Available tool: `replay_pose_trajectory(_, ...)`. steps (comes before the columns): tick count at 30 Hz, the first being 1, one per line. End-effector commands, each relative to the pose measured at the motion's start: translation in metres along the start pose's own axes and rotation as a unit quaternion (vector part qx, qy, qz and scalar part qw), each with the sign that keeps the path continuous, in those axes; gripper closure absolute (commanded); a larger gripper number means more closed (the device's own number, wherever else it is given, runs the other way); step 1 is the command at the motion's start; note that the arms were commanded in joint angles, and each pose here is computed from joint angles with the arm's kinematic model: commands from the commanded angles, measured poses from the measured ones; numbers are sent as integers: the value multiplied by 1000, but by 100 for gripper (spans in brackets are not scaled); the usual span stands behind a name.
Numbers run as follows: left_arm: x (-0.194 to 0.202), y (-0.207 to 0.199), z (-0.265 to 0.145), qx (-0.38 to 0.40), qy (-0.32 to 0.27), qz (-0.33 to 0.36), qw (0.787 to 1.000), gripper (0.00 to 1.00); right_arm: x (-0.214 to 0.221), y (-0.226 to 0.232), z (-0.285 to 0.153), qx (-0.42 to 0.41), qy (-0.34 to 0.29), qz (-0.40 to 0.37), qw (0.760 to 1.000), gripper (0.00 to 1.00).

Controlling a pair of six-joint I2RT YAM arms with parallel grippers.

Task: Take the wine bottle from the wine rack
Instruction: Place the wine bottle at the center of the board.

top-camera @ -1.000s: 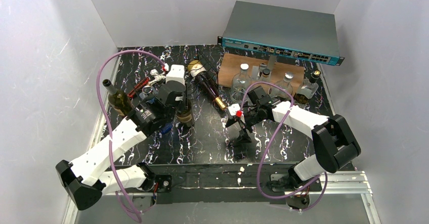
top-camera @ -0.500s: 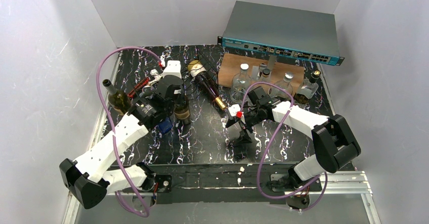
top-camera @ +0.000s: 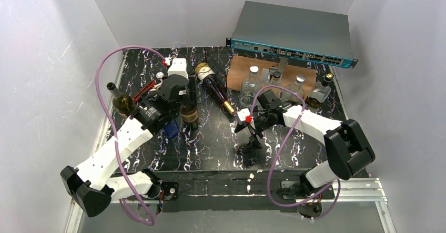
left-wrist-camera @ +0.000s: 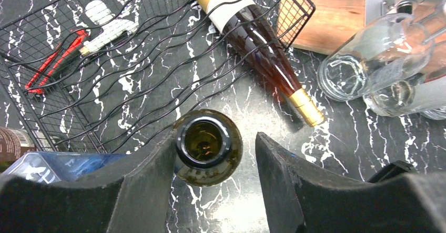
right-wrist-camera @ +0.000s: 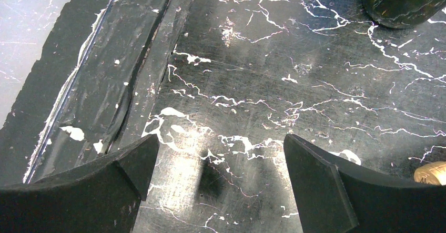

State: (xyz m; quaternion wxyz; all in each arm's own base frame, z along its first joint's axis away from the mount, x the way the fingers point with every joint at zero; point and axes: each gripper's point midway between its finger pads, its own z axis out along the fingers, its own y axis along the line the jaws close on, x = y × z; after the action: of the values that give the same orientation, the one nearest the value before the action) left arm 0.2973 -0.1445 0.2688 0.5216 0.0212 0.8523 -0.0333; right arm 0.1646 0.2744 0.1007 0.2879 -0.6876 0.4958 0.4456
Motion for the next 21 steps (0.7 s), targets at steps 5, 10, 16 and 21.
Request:
replay_pose_trajectory(5,-32,-3,-24,31,-30,-28,999,41,-13,-3,-4,0,-9,-20,1000,2)
replay_pose_trajectory(10,-41,-11,-41,67,-31,-51,996,25,-13,-3,-4,0,-8,-22,1000,2)
replay_pose_trajectory(16,-46,-17,-64,111,-30,-75,991,6,-12,-4,-5,3,-3,-23,1000,2)
replay_pose_trajectory(21,-42,-23,-82,149,-22,-93,984,2,-11,-6,-7,10,5,-25,1000,2)
